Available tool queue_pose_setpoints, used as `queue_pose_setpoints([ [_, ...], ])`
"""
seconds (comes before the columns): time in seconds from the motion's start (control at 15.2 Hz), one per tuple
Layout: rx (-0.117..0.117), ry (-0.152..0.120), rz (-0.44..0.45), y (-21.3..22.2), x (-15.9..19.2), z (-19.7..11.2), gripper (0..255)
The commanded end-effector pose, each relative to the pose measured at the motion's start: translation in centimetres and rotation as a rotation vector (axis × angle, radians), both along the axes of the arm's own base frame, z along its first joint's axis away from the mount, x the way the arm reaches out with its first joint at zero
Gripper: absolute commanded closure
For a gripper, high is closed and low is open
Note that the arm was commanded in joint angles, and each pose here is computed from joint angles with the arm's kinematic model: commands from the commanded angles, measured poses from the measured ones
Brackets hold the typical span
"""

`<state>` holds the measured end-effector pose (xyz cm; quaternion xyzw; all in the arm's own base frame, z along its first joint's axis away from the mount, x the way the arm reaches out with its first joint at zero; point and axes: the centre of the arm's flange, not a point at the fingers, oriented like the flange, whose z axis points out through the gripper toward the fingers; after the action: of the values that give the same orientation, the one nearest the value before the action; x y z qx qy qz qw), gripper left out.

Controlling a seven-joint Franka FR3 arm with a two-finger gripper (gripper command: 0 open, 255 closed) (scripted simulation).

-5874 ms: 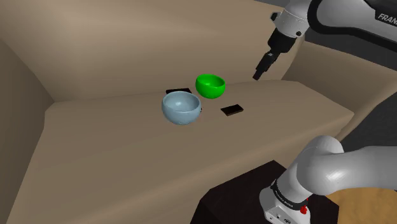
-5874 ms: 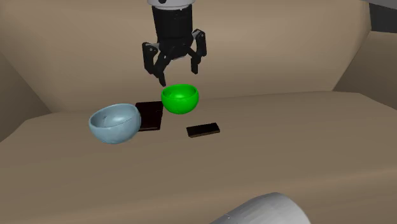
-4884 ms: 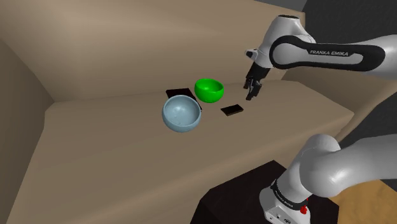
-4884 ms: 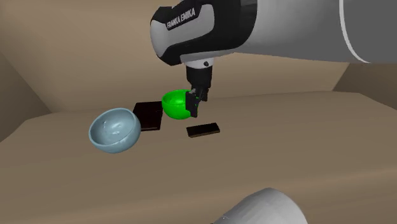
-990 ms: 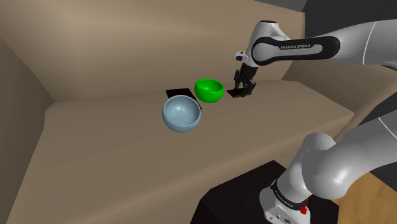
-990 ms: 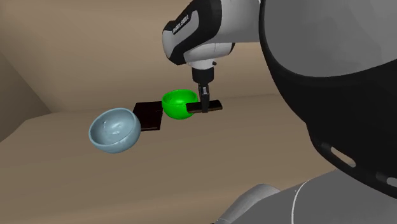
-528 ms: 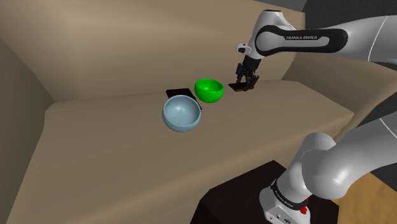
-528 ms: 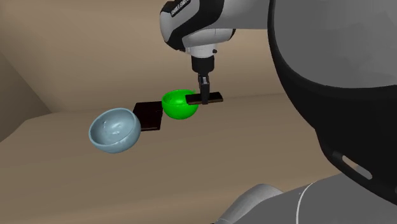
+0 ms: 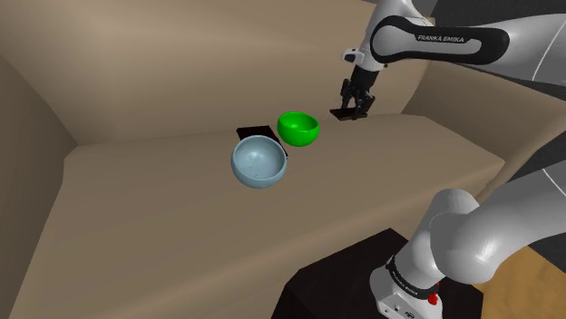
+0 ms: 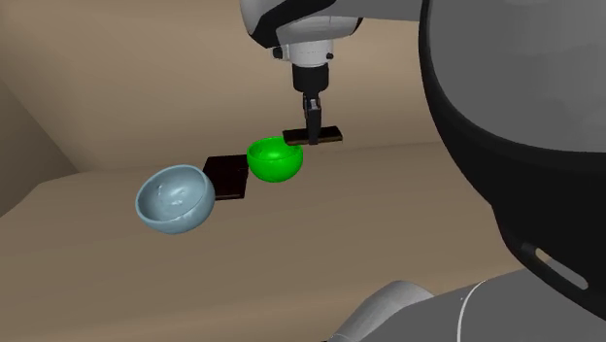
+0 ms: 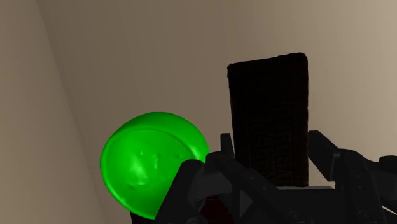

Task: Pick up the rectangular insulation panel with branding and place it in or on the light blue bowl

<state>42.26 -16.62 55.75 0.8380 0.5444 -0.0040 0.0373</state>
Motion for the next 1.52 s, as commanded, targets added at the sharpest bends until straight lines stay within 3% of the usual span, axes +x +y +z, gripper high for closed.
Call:
queue_pose_setpoints([
  [0.0, 0.000, 0.000, 0.000, 1.2, 0.5, 0.3, 255],
  [1.45, 0.000, 0.000, 0.000, 28.7, 10.0, 1.1, 255],
])
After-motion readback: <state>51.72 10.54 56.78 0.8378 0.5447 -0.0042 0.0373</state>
